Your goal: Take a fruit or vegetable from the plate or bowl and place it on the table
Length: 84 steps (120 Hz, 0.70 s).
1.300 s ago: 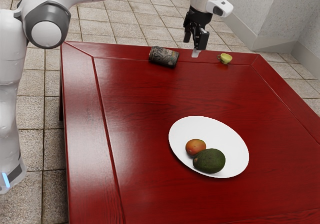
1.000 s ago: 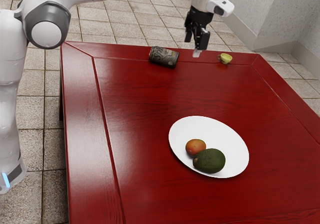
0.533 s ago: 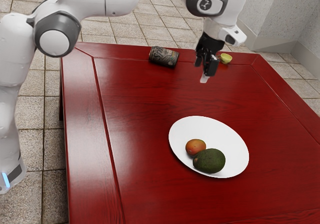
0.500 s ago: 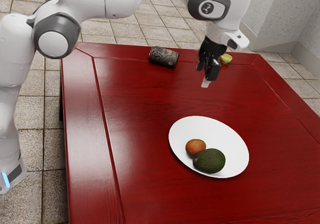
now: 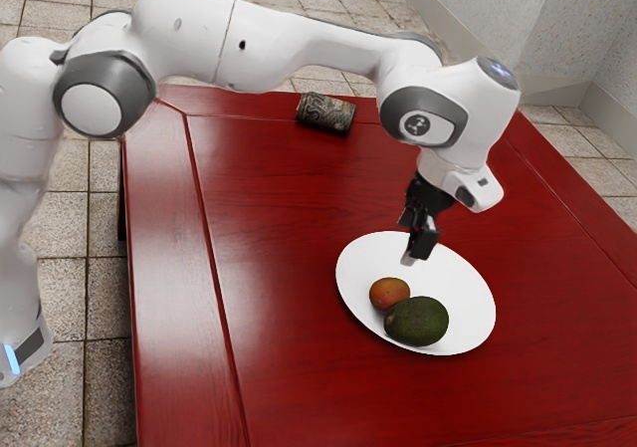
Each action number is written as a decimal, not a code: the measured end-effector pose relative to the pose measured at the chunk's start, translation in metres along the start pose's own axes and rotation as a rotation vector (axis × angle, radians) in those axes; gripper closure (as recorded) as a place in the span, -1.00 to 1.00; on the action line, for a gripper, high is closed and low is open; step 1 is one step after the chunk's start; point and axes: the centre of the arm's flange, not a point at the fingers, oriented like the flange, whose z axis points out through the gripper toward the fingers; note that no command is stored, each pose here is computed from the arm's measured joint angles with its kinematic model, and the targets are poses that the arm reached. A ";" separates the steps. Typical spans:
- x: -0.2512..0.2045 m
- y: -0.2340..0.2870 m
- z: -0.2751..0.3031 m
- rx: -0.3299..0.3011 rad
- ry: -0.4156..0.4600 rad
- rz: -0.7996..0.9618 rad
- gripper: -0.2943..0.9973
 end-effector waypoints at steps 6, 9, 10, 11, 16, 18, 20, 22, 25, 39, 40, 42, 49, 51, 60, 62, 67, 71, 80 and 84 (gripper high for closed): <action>-0.006 -0.001 0.007 -0.006 0.011 -0.003 -0.54; -0.008 0.000 0.009 -0.005 0.019 -0.004 -0.54; -0.009 0.000 0.010 -0.004 0.022 -0.005 -0.54; -0.010 0.000 0.010 -0.004 0.026 -0.006 -0.54; -0.012 0.003 0.011 -0.006 0.040 -0.006 -0.54; -0.012 0.005 0.011 -0.007 0.046 -0.005 -0.54; -0.013 0.006 0.011 -0.008 0.053 -0.004 -0.54; -0.013 0.006 0.011 -0.010 0.059 -0.005 -0.54; -0.012 0.005 0.010 -0.012 0.067 -0.008 -0.54; -0.009 0.001 0.012 -0.020 0.093 -0.019 -0.54; -0.009 0.001 0.012 -0.020 0.094 -0.020 -0.54; -0.008 0.002 0.013 -0.020 0.095 -0.020 -0.54; -0.005 0.003 0.018 -0.020 0.096 -0.020 -0.54; -0.004 0.003 0.020 -0.021 0.096 -0.020 -0.54; -0.004 0.003 0.028 -0.026 0.091 -0.022 -0.54; -0.004 0.003 0.030 -0.027 0.091 -0.023 -0.54; -0.003 0.003 0.036 -0.029 0.089 -0.023 -0.54; -0.001 0.004 0.041 -0.031 0.086 -0.024 -0.54; 0.003 0.005 0.053 -0.035 0.077 -0.026 -0.54; 0.004 0.004 0.057 -0.036 0.073 -0.027 -0.54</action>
